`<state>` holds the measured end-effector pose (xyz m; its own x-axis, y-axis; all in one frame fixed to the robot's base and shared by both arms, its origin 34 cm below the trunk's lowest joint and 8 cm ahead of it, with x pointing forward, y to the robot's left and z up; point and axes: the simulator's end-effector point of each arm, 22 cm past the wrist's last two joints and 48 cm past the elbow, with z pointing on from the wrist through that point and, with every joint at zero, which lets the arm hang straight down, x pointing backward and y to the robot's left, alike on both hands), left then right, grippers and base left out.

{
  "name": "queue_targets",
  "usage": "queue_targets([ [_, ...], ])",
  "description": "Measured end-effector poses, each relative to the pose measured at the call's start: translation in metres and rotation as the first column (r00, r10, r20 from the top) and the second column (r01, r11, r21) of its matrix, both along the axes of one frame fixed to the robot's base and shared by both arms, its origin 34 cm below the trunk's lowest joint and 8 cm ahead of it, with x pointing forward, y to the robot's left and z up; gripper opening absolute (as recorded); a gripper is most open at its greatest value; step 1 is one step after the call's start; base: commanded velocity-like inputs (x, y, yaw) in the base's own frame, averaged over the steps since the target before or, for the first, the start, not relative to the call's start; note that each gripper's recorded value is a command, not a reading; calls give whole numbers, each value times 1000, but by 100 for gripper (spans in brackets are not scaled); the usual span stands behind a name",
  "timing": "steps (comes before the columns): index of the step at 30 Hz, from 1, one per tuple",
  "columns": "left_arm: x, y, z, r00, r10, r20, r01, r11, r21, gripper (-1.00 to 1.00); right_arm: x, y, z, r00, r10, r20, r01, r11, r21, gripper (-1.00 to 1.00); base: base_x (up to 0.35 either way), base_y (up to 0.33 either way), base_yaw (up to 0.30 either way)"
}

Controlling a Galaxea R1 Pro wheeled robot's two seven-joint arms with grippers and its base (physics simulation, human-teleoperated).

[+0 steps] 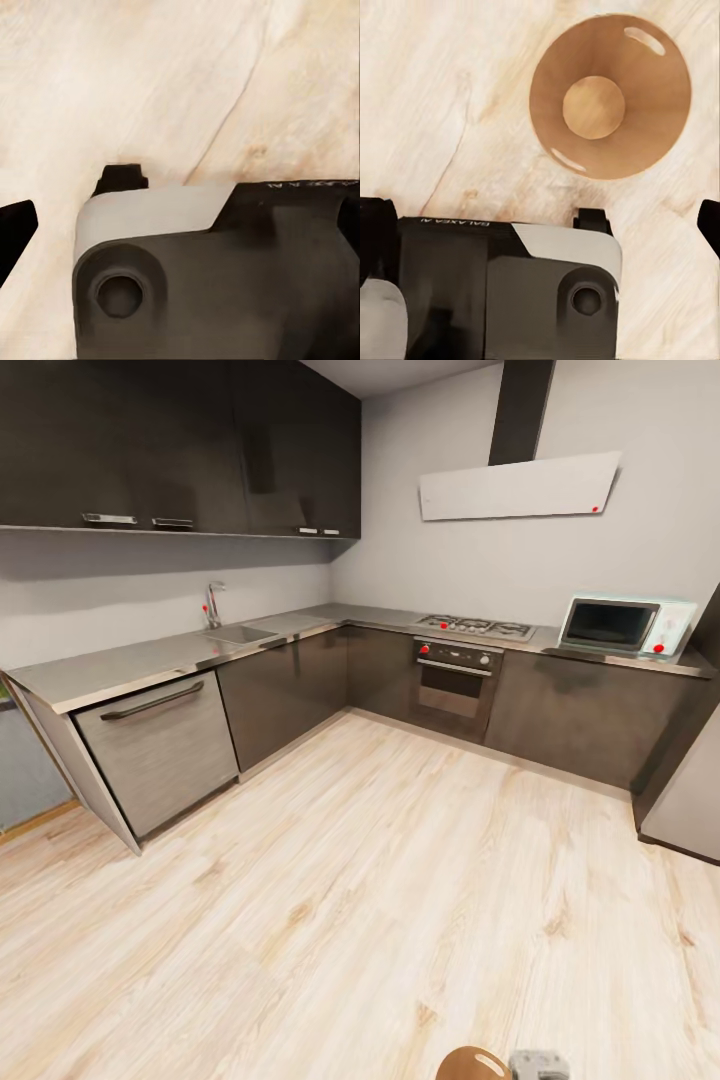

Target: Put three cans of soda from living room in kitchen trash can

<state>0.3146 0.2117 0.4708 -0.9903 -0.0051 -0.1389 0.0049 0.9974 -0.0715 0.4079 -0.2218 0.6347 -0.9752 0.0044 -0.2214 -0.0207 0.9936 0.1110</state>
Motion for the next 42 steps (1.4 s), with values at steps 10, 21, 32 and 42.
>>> queue_targets([
  [10, 203, -29, 169, 980, 26, 198, -6, 995, -102, 100, -5, -2, -27, 997, 0, -77, -1, 1000, -6, 100, 0, 0, 0],
  [21, 301, -52, 138, 994, -3, 113, 16, 994, -112, 100, -7, 0, -56, 995, 4, -104, -5, 1000, -5, 100, 0, 0, 0],
  [32, 303, -49, 118, 993, 4, 118, 7, 996, -91, 100, 49, -42, -85, 991, -19, -133, 2, 992, -125, 100, 0, 0, 0],
  [42, 319, -20, 118, 979, 36, 203, -43, 999, 31, 100, 94, -70, -79, 998, -28, -52, 18, 984, -180, 100, 0, 0, 0],
])
